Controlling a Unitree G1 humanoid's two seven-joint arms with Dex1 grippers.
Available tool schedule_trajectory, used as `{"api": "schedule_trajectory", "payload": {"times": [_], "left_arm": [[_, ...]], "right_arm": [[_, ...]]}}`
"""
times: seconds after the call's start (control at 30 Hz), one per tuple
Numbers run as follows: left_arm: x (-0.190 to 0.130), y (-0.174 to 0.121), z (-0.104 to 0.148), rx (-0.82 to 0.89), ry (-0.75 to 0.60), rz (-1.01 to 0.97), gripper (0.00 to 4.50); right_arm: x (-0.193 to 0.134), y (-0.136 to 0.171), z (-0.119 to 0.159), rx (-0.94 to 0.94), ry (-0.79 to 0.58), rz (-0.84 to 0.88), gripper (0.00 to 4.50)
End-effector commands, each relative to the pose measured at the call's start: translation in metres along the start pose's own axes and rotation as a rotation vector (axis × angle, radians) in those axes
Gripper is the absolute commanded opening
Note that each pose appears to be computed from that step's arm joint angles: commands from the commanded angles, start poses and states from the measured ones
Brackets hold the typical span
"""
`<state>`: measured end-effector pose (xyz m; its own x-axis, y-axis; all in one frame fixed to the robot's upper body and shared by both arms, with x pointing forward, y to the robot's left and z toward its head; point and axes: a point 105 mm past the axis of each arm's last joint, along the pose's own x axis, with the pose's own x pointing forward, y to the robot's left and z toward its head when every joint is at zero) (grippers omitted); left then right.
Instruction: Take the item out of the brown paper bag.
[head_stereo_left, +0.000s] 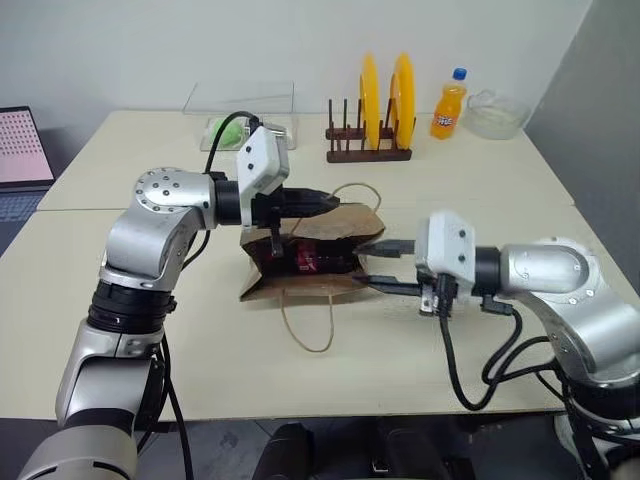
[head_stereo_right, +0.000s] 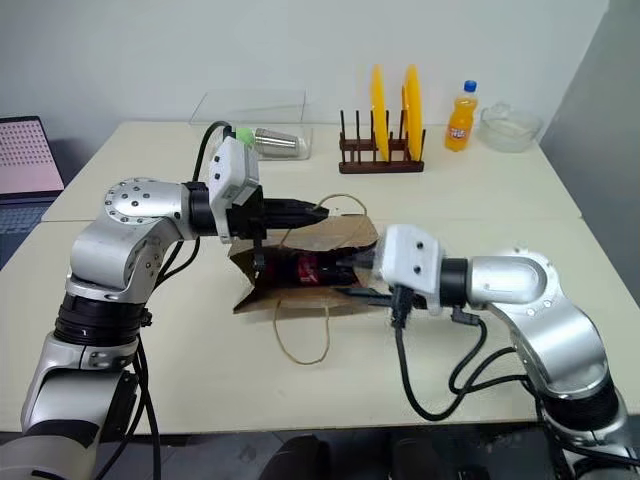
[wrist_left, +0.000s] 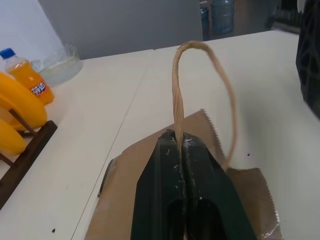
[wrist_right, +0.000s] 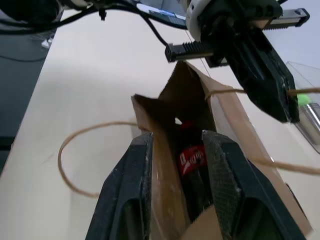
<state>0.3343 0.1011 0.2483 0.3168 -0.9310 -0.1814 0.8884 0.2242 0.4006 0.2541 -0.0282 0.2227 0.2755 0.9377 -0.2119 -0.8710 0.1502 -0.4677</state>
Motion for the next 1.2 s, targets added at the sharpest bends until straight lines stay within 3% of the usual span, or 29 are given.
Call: {"api": "schedule_trajectory", "payload": {"times": [0.03,0.17,0.5,0.9,1.03,1.13,1.2], "left_arm": [[-0.002,0.005,0.013,0.041,-0.034,0.016,0.0],[-0.003,0.014,0.015,0.054,-0.038,0.038,0.0],[-0.004,0.02,0.017,0.072,-0.043,0.05,0.0],[-0.004,0.021,0.019,0.083,-0.05,0.053,0.0],[-0.006,0.023,0.021,0.086,-0.053,0.061,0.0],[-0.007,0.024,0.022,0.089,-0.054,0.064,0.0],[-0.007,0.024,0.023,0.093,-0.055,0.064,0.0]], "right_arm": [[0.026,0.007,0.007,-0.015,-0.001,0.036,1.59],[0.057,-0.002,0.007,0.011,0.028,0.055,1.59],[0.1,-0.003,-0.016,0.015,0.141,0.016,1.59],[0.109,-0.01,-0.047,-0.096,0.295,-0.091,1.59],[0.107,-0.017,-0.048,-0.129,0.302,-0.147,2.48],[0.106,-0.023,-0.054,-0.17,0.333,-0.177,3.53],[0.104,-0.025,-0.059,-0.189,0.356,-0.176,3.53]]}}
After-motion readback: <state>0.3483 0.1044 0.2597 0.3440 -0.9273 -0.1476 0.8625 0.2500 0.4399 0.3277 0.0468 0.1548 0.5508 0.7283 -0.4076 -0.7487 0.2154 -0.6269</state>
